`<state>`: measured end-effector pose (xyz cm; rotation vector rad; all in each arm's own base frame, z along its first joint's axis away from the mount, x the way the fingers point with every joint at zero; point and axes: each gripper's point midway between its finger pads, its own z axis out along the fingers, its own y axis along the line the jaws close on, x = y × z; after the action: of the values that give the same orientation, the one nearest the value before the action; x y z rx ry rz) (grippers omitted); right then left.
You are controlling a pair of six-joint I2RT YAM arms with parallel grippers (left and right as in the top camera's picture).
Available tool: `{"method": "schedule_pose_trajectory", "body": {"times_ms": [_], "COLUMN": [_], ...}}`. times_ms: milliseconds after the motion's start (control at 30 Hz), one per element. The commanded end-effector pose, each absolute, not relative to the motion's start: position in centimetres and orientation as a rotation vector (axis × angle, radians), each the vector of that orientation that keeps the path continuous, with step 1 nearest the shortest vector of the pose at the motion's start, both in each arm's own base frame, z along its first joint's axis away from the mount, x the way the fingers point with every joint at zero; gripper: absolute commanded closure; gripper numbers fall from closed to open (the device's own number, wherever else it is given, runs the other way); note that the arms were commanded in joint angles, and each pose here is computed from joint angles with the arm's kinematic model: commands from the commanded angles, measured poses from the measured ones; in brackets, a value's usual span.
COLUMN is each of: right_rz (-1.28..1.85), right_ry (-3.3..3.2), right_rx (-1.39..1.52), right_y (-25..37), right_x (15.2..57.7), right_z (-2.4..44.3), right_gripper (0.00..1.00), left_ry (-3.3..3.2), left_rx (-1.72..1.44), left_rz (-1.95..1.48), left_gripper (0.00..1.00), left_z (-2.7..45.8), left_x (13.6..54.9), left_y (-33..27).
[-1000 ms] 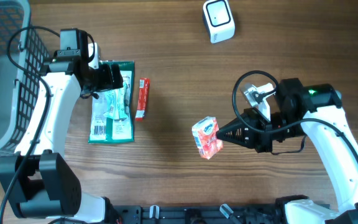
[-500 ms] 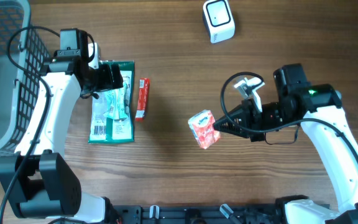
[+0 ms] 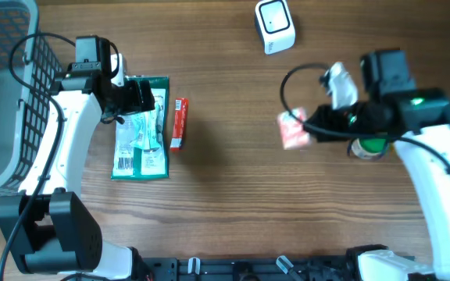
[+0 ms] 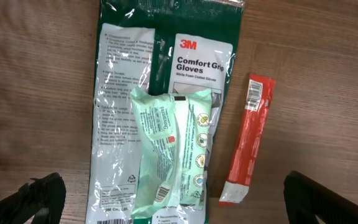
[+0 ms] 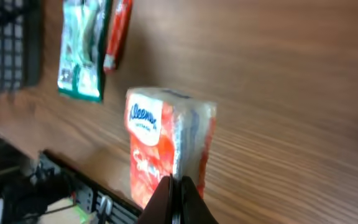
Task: Scan the item barcode
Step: 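Hold the Kleenex pack under the white scanner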
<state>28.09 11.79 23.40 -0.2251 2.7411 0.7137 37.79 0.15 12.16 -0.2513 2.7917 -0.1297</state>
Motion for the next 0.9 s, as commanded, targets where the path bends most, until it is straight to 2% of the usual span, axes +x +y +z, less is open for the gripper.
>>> {"method": "schedule_pose_trajectory", "body": {"times_ms": [0,67,133,233,433,600,767,867], "right_rz": [0.479,0.424,0.377,0.237,-0.108,-0.255,-0.353,-0.378], "right_ry": [2.666,2.596,2.538,2.462,2.358,2.304,2.261,2.247], "right_rx": [-0.187,-0.206,-0.225,-0.297,-0.295,-0.291,-0.408,-0.481], "right_y": [9.8,10.1,10.7,11.2,11.0,11.2,12.0,12.9], "right_x": [31.2,33.5,36.0,40.1,48.6,54.7,58.8,59.8], "right_z": [28.3,31.7,33.2,32.8,29.3,24.5,19.7,17.7], "right_gripper": [0.96,0.96,0.96,0.96,0.96,0.96,0.96,0.96], "left_ry": [2.769,2.769,2.769,2.769,2.769,2.769,2.769,2.769], "left_rx": [-0.255,-0.255,-0.255,-0.255,-0.255,-0.255,-0.255,-0.255], "left_rz": [-0.120,-0.120,-0.120,-0.120,-0.120,-0.120,-0.120,-0.120], "left_gripper": [0.00,0.00,0.00,0.00,0.00,0.00,0.00,0.00], "left_z": [12.9,12.9,12.9,12.9,12.9,12.9,12.9,12.9], "left_x": [38.0,38.0,38.0,38.0,38.0,38.0,38.0,38.0], "left_y": [0.4,0.4,0.4,0.4,0.4,0.4,0.4,0.4]}}
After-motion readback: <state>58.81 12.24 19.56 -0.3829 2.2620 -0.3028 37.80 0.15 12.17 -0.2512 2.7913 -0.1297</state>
